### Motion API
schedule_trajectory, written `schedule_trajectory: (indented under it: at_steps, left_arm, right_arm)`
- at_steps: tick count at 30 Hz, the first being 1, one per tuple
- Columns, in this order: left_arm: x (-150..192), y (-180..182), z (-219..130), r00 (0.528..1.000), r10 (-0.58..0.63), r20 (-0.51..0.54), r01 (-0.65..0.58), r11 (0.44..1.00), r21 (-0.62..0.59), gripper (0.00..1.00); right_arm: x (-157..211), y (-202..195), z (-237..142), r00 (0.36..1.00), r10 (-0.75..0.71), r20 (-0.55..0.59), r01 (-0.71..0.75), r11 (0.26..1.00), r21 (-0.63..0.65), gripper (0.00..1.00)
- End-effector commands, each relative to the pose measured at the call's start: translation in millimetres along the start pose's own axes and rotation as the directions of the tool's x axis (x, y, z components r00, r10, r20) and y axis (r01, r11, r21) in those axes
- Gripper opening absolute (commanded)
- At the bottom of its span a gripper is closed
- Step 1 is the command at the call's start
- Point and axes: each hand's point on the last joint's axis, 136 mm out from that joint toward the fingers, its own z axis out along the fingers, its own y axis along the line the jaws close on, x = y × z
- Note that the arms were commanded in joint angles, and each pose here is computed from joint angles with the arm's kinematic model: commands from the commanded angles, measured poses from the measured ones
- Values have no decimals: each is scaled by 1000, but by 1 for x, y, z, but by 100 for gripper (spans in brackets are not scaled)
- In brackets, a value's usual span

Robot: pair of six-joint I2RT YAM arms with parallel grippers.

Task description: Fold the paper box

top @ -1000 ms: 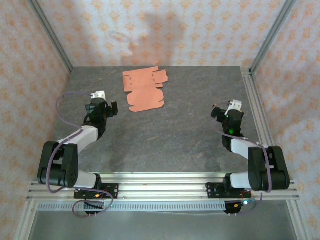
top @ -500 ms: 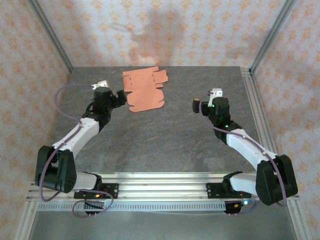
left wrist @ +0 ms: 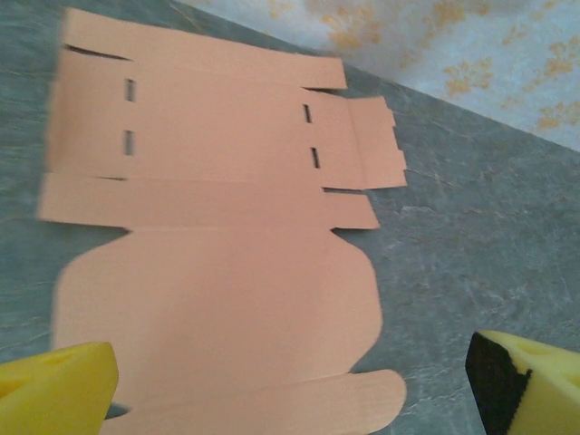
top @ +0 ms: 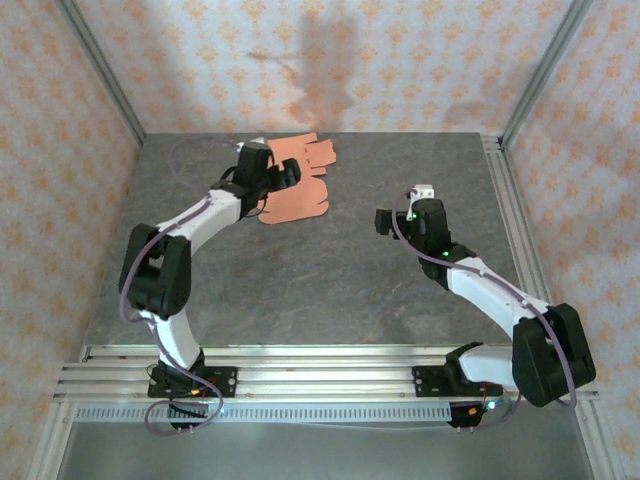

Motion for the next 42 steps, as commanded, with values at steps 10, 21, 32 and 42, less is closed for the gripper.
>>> schedule_trajectory:
  at_steps: [10,21,32,42]
  left_arm:
    - [43,-12,72,971,-143,-189,114,981,-154,100]
    - [85,-28,98,868,-325,-376,285,945,-159,100]
    - [105,-16,76,835,-367,-409,313,930,-195,100]
    - [135,18,13,844,-321,-429,224,939,-261,100]
  right_arm:
    - [15,-10,-8,999,-33,-18,33,999,39,100]
    - [11,-10,-1,999,-11,-36,13,999,51,99]
    - [-10,-20,-15,997,49,66,-54,996,72,99]
    - [-20,4,-28,977,172,130,-153,978,-140,99]
